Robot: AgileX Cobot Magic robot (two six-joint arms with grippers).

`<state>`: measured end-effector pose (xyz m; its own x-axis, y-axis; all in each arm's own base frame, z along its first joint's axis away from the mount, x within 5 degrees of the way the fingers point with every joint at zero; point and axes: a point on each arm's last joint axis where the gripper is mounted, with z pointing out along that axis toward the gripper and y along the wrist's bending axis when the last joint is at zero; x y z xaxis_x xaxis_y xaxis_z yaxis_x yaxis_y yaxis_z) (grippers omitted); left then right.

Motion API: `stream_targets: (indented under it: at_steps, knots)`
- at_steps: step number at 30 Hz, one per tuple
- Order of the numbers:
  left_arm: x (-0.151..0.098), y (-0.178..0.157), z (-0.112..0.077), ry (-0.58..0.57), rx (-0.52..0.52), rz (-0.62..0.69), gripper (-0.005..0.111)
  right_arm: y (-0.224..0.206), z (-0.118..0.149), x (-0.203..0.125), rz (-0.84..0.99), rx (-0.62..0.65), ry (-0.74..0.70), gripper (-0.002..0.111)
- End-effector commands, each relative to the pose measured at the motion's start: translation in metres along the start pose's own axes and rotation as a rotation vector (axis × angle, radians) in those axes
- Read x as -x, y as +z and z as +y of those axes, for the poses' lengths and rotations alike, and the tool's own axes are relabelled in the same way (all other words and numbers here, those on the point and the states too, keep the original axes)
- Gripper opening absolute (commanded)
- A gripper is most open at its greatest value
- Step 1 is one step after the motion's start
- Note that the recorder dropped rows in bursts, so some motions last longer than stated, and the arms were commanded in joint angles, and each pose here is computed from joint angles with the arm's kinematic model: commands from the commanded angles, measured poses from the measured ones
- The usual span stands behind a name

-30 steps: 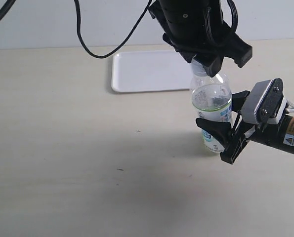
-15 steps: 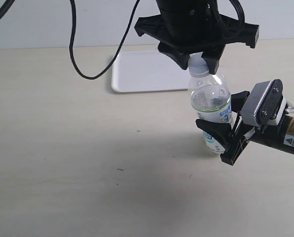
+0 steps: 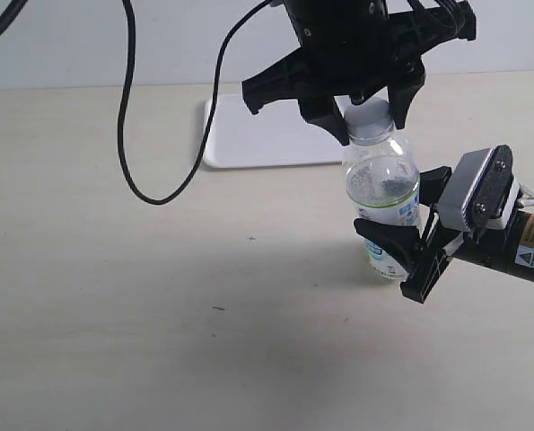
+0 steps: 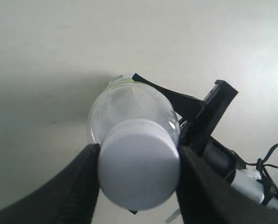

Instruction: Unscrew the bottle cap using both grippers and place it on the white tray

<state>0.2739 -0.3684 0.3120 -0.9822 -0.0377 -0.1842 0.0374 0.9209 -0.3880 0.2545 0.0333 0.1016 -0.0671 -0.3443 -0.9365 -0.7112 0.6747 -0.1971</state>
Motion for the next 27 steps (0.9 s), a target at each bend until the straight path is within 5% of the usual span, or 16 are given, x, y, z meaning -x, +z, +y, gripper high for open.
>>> stream_targets:
  at_steps: [1, 7, 10, 12, 14, 16, 22, 27]
  knots:
    - [-0.005, -0.002, -0.006, -0.142, -0.047, 0.046, 0.000, 0.000, -0.001, 0.003, -0.032, -0.007, 0.013, 0.000]
    - [-0.006, -0.001, -0.006, -0.169, -0.049, 0.053, 0.000, 0.000, -0.001, 0.003, -0.032, -0.007, 0.033, 0.000]
    - [-0.007, -0.001, -0.007, -0.149, -0.058, 0.065, 0.010, 0.000, -0.001, 0.003, -0.032, -0.007, 0.035, 0.000]
    - [-0.008, -0.001, -0.008, -0.127, -0.067, 0.075, 0.038, 0.000, -0.001, 0.003, -0.032, -0.007, 0.035, 0.000]
    - [-0.007, -0.001, -0.008, -0.042, -0.068, 0.069, 0.086, 0.000, -0.001, 0.003, -0.032, -0.007, 0.035, 0.000]
    - [-0.008, -0.001, -0.008, 0.087, -0.073, 0.066, 0.103, 0.000, -0.002, 0.003, -0.031, -0.013, 0.038, 0.000]
    - [0.003, -0.001, 0.001, 0.571, -0.003, -0.013, 0.104, 0.000, -0.002, 0.003, -0.031, -0.015, 0.039, 0.000]
    - [0.006, -0.001, 0.003, 0.812, 0.032, -0.032, 0.104, 0.000, -0.002, 0.003, -0.031, -0.014, 0.039, 0.000]
